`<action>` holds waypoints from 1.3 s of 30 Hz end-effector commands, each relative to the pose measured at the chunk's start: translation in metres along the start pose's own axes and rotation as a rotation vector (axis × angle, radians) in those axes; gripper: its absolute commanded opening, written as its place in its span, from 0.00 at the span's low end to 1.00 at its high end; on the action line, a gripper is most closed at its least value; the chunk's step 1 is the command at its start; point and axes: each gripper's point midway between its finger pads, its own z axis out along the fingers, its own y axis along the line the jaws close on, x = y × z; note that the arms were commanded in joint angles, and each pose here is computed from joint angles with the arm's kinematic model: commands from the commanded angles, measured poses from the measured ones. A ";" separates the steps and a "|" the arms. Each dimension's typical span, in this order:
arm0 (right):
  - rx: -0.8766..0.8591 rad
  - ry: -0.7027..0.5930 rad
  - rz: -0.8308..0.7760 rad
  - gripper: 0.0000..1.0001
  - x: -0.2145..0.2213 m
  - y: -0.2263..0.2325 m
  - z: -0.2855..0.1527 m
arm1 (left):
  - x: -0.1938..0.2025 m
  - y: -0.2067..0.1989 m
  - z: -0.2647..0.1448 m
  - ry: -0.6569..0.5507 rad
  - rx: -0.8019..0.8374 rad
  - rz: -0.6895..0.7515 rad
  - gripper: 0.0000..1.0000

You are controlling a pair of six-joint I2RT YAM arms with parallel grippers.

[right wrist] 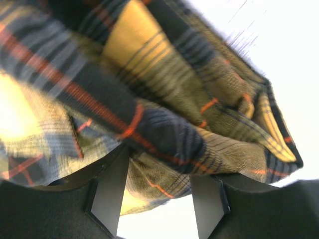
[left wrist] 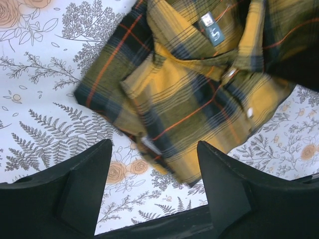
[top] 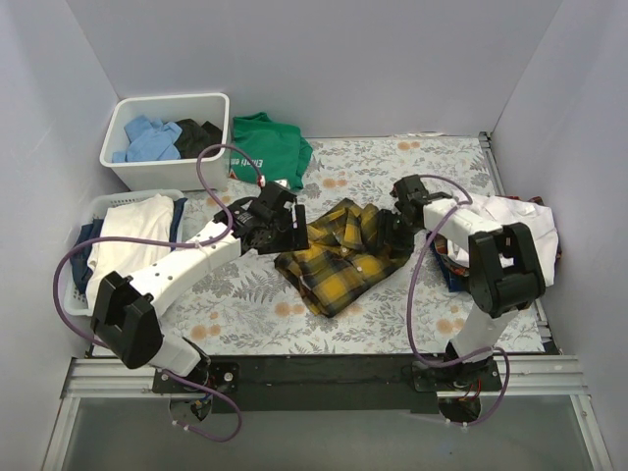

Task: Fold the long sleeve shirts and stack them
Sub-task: Fold the shirt

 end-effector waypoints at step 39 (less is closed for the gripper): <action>-0.311 -0.158 -0.527 0.84 -0.019 0.135 -0.022 | 0.098 0.148 0.033 0.131 -0.481 -0.252 0.68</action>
